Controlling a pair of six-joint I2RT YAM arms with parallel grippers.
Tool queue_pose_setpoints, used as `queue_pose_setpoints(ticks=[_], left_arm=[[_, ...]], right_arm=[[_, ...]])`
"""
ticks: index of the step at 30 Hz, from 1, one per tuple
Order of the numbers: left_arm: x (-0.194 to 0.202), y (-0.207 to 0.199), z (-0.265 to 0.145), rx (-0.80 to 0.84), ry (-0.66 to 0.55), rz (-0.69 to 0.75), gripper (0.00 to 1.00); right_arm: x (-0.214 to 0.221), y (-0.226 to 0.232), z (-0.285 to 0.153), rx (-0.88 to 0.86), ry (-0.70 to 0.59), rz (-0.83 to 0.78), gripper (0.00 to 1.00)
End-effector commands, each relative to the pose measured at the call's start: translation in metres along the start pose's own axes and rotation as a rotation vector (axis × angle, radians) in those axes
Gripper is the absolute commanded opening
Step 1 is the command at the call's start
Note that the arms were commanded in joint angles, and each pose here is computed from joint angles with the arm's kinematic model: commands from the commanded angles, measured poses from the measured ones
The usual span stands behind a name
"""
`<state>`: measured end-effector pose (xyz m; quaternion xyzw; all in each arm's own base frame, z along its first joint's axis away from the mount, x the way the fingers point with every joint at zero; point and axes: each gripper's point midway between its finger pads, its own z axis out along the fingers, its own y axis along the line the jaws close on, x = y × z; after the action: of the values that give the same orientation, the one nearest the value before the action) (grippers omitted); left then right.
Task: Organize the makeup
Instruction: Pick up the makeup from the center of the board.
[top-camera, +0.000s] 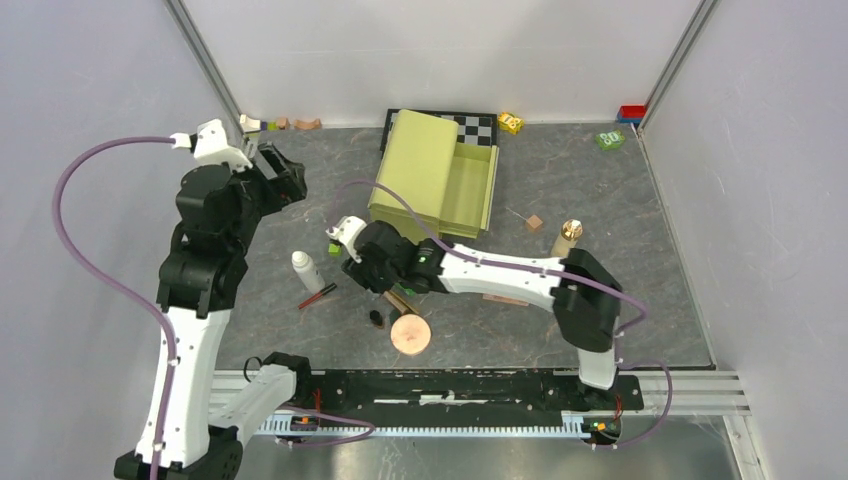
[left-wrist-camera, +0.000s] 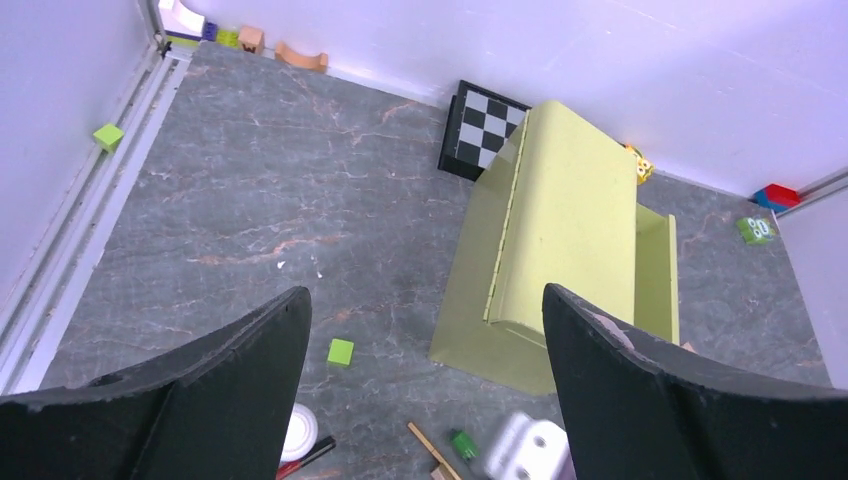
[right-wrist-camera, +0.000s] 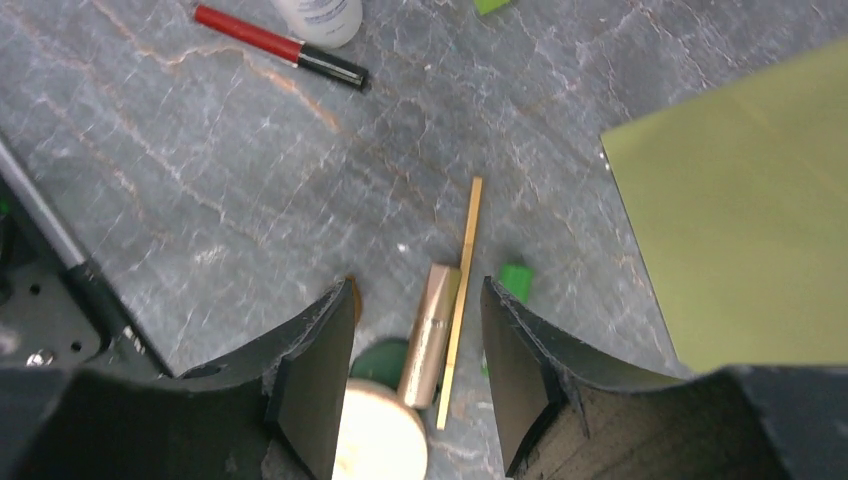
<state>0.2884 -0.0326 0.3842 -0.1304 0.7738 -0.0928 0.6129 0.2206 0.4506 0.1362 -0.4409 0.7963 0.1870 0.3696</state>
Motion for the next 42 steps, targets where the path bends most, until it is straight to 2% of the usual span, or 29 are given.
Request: queue_pose_setpoints(ticks=[1, 8, 16, 23, 34, 42], left_arm=[[0.010, 0.012, -0.008, -0.057, 0.043, -0.005, 0.91], [0.008, 0.016, -0.012, -0.068, 0.032, 0.019, 0.92], [0.007, 0.018, -0.012, -0.072, 0.029, 0.041, 0.93], [0.008, 0.016, -0.011, -0.066, 0.035, 0.042, 0.93], [0.009, 0.015, -0.007, -0.061, 0.041, 0.037, 0.93], [0.014, 0.018, -0.007, -0.070, 0.049, 0.041, 0.93]], right_arm=[[-0.008, -0.005, 0.025, 0.040, 0.048, -0.057, 0.55], [-0.004, -0.006, 0.060, 0.062, 0.104, -0.093, 0.52], [0.025, -0.011, 0.086, 0.098, 0.185, -0.107, 0.50], [0.049, -0.026, 0.095, 0.139, 0.240, -0.065, 0.48], [0.081, -0.031, 0.103, 0.097, 0.304, 0.002, 0.48], [0.097, -0.022, 0.105, 0.038, 0.348, 0.004, 0.41]])
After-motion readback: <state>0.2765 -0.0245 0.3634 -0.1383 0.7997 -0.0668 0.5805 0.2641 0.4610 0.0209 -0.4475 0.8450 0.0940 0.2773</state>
